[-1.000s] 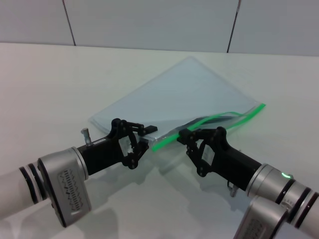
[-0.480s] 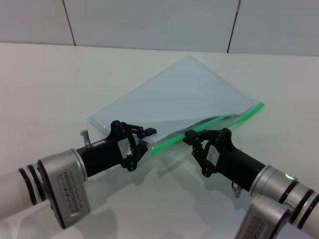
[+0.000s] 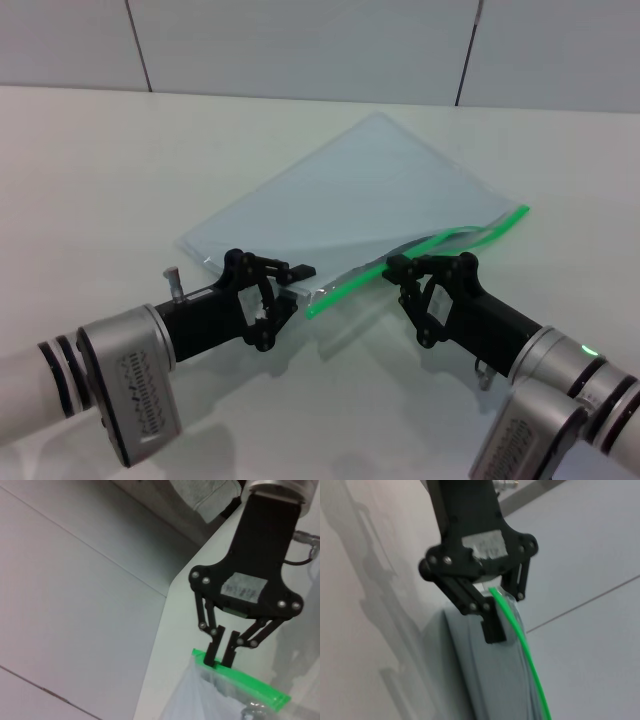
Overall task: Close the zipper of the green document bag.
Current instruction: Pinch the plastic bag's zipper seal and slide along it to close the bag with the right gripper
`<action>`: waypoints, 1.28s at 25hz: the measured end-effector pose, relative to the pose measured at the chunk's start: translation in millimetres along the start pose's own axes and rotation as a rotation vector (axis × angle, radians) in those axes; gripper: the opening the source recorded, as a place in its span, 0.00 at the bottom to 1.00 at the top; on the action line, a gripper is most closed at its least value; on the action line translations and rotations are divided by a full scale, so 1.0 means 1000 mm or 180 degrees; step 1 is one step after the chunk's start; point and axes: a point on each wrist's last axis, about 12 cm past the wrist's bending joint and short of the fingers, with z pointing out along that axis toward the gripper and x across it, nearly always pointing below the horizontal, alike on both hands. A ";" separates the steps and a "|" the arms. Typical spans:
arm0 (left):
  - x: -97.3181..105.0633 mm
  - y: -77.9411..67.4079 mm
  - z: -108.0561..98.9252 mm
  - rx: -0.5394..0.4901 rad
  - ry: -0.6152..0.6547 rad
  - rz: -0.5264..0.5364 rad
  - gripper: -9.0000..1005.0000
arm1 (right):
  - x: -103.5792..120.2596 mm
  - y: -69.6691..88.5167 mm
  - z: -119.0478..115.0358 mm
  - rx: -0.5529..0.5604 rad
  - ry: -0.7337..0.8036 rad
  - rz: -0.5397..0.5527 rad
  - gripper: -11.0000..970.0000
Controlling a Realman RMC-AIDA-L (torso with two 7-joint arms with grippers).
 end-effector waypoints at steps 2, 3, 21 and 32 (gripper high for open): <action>0.000 -0.001 0.000 0.0014 -0.0006 0.0003 0.04 | 0.001 -0.001 0.000 0.0014 0.0027 0.0009 0.09; -0.001 -0.002 -0.001 0.0022 -0.0010 0.0004 0.04 | 0.003 -0.001 0.000 0.0025 0.0046 0.0011 0.09; -0.003 -0.015 -0.009 0.0121 -0.0033 0.0062 0.04 | 0.032 -0.012 -0.007 0.0185 0.0523 0.0087 0.10; -0.006 -0.025 -0.014 0.0200 -0.0064 0.0043 0.04 | 0.053 -0.020 -0.015 0.0318 0.0881 0.0158 0.10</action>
